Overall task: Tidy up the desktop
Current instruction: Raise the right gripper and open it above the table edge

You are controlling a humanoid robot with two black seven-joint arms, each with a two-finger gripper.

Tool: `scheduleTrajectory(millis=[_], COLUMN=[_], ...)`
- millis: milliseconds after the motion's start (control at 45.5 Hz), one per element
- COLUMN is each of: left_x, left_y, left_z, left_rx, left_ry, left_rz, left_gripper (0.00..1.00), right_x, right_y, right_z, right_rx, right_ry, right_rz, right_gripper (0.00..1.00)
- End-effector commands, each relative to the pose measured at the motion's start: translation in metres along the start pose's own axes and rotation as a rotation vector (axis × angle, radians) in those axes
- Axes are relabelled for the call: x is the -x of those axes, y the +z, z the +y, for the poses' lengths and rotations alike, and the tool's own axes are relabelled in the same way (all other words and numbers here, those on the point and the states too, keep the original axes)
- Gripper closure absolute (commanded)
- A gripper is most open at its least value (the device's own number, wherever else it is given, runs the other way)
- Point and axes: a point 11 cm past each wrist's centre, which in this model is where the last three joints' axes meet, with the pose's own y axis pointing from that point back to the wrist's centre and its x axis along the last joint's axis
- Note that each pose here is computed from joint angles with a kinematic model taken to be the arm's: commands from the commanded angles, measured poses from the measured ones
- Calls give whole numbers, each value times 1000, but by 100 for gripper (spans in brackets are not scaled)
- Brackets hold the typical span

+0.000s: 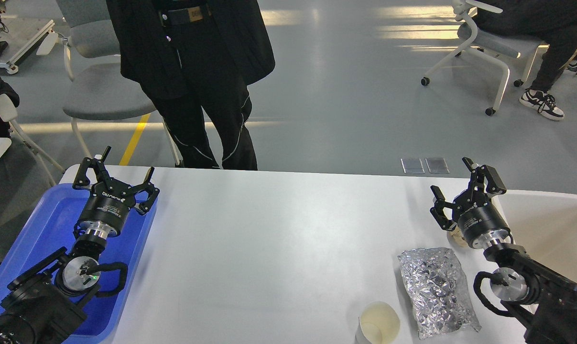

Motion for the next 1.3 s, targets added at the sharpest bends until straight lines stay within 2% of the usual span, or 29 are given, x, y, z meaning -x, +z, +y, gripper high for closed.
scheduleTrajectory(millis=[0,681,1011,1275], left_x=[0,0,0,0], left_y=[0,0,0,0], left_z=[0,1,1,1], left_rx=[0,0,0,0], left_ry=[0,1,1,0], left_rz=[0,0,0,1], left_gripper=[0,0,0,0], right_x=[-4,-4,-2,-13], right_y=[-5,-5,-17,-20], right_z=[1,0,-2,1], right_rx=[-4,-4,-106,-110], right_ry=[1,-1,8,34], right_rz=[9,14,7,31], right_gripper=[0,0,0,0])
